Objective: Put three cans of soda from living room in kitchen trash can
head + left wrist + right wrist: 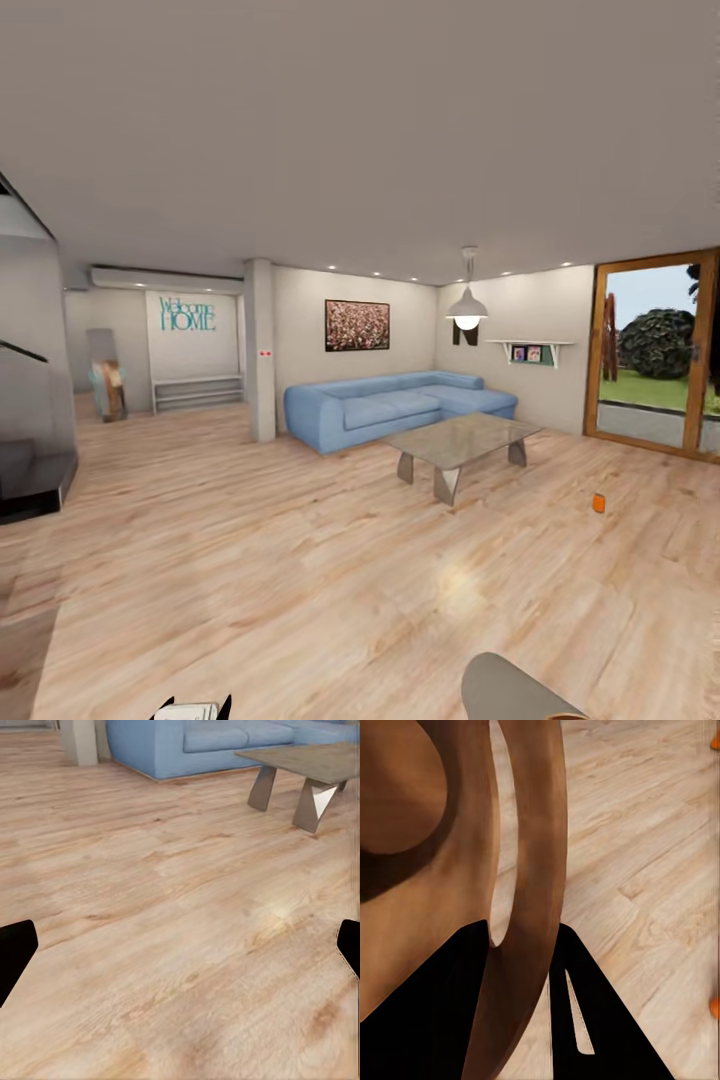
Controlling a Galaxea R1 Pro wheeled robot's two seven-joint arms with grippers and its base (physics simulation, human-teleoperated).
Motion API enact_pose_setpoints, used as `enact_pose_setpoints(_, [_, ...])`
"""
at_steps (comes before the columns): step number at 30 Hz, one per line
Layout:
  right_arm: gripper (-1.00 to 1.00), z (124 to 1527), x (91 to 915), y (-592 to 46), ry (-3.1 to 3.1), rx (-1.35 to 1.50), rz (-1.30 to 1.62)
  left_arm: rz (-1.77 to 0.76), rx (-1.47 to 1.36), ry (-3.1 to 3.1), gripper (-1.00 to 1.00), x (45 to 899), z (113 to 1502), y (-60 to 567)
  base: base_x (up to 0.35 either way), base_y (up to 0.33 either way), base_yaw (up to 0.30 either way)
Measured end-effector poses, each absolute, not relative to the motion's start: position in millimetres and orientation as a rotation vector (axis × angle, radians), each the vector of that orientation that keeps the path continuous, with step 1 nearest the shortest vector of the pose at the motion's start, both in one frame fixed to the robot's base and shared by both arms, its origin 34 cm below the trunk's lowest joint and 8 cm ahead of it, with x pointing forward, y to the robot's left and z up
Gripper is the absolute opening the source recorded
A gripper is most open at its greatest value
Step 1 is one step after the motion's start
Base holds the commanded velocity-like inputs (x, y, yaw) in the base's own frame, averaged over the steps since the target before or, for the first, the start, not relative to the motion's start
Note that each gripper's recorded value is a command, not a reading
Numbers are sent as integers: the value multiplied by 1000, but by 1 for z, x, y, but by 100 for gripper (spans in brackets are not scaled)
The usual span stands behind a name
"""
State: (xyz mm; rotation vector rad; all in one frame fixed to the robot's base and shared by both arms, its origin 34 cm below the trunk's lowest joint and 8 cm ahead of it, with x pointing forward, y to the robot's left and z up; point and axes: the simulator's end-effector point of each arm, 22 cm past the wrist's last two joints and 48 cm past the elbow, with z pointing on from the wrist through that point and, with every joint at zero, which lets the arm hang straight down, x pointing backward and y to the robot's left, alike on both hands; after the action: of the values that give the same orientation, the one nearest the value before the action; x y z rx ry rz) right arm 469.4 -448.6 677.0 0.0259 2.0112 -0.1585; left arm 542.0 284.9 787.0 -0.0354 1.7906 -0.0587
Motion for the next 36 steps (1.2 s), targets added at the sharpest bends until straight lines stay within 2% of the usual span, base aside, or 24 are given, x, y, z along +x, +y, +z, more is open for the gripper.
enact_pose_setpoints(36, [-100,674,467,-451,2020,34,-167,-59,-36,1797,100,542,784,285,322,0,-247])
